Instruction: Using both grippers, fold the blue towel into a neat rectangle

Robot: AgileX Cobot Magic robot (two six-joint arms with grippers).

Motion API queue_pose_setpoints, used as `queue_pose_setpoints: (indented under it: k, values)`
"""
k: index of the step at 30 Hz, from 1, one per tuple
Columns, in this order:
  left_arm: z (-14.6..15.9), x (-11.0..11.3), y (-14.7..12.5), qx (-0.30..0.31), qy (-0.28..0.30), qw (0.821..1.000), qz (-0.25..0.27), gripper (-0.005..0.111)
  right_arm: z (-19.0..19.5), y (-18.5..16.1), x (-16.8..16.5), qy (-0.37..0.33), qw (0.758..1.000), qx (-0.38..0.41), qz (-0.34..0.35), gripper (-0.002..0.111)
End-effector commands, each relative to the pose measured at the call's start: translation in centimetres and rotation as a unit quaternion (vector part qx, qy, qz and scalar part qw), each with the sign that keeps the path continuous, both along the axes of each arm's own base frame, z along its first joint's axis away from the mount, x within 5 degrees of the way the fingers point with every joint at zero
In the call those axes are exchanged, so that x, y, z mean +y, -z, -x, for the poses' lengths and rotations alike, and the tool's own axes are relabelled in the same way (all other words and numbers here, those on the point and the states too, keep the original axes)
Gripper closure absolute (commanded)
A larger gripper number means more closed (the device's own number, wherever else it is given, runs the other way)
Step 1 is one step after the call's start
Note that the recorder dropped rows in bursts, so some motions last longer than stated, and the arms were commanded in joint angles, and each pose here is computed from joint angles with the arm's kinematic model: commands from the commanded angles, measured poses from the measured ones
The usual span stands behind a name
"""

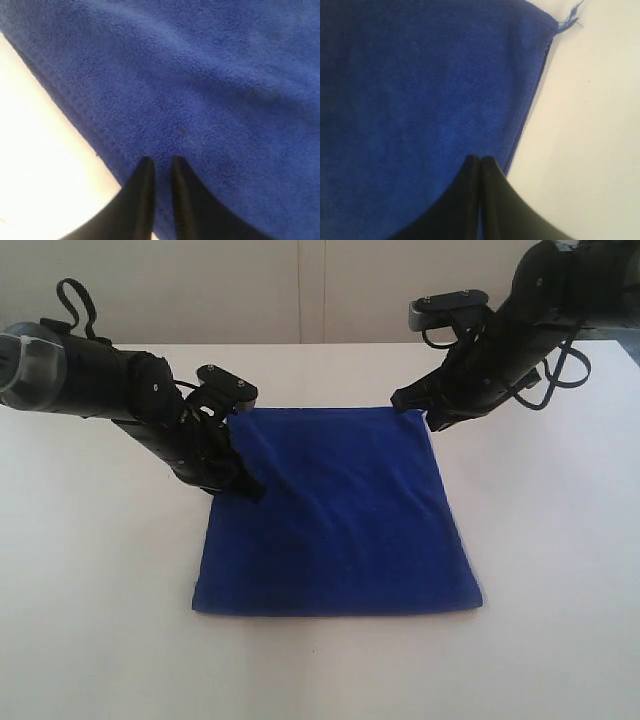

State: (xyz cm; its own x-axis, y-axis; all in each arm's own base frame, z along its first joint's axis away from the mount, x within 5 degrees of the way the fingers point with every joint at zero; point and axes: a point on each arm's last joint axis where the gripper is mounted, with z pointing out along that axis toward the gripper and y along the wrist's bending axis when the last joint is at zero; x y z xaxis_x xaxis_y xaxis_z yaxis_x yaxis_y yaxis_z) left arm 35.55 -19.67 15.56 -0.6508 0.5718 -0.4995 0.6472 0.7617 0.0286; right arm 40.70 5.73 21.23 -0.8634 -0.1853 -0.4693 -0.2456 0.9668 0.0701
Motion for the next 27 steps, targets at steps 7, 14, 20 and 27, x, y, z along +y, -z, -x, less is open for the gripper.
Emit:
queue_pose_setpoints:
  k: [7, 14, 20, 27]
  values:
    - [0.1, -0.1, 0.0, 0.001, 0.008, 1.000, -0.008, 0.107, 0.0, 0.0, -0.2, -0.003, 1.000, -0.001, 0.002, 0.108]
    - [0.2, 0.1, -2.3, -0.032, 0.014, 0.999, -0.002, 0.107, 0.1, 0.0, -0.2, -0.005, 1.000, 0.006, 0.003, 0.108]
    - [0.0, 0.0, -1.0, -0.018, 0.015, 1.000, -0.010, 0.087, 0.1, 0.1, -0.1, -0.005, 1.000, 0.008, 0.003, 0.108]
    - [0.0, 0.0, -0.5, -0.013, 0.015, 1.000, -0.012, 0.067, 0.1, 0.1, -0.1, -0.005, 1.000, 0.008, 0.003, 0.108]
